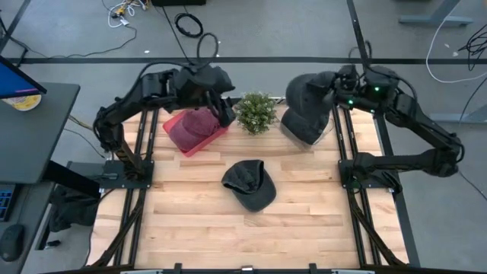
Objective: Pick & Place hat
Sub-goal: Put the top black cap into the transparent bin
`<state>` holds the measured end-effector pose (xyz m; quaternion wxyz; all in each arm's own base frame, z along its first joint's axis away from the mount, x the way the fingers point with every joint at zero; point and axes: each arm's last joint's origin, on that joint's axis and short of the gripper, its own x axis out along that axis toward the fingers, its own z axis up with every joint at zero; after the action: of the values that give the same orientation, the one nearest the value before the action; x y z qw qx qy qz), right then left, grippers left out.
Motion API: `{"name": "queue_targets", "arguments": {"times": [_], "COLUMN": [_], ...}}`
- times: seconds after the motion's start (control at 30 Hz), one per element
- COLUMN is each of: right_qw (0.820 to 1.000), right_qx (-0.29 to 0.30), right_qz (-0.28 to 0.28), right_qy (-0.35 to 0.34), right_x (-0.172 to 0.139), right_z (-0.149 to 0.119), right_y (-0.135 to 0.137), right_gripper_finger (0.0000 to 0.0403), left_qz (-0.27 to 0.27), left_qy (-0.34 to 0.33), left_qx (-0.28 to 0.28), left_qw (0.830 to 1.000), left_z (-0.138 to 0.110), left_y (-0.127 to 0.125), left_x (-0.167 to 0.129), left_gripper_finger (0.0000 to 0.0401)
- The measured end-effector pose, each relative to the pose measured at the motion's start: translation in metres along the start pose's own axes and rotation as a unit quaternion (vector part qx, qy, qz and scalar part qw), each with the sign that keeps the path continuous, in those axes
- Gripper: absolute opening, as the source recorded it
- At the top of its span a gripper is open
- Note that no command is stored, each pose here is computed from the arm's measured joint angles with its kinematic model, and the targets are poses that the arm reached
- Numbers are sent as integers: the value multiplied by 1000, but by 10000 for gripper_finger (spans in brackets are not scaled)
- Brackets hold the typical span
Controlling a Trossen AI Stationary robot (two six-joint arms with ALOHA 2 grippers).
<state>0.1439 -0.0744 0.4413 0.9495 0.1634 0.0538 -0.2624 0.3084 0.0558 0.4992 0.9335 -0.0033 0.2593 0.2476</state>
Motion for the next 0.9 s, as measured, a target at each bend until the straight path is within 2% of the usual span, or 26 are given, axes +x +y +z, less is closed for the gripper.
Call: {"name": "queue_targets", "arguments": {"times": [0.1, 0.27, 0.37, 0.57, 0.9], "right_qw": [999, 995, 995, 993, 989], "right_qx": [-39, -59, -49, -14, 62], "right_qz": [-23, -51, -43, -71, -95], "right_qy": [28, 69, 75, 95, 100], "right_x": [6, 18, 29, 49, 65], "right_z": [-4, -13, -22, -53, -98], "right_y": [-7, -21, -30, -55, -93], "right_gripper_finger": [15, 15, 15, 15, 15], "left_qz": [-10, -27, -30, -35, -38], "left_qy": [7, 2, -2, -1, -18], "left_qx": [9, 6, 10, 14, 5], "left_qw": [1000, 1000, 1000, 999, 999], "left_z": [-2, -3, -3, -3, 0], "left_y": [-7, -21, -26, -32, -33], "left_x": [-1, -6, -8, -6, -7], "left_gripper_finger": [181, 177, 177, 177, 177]}}
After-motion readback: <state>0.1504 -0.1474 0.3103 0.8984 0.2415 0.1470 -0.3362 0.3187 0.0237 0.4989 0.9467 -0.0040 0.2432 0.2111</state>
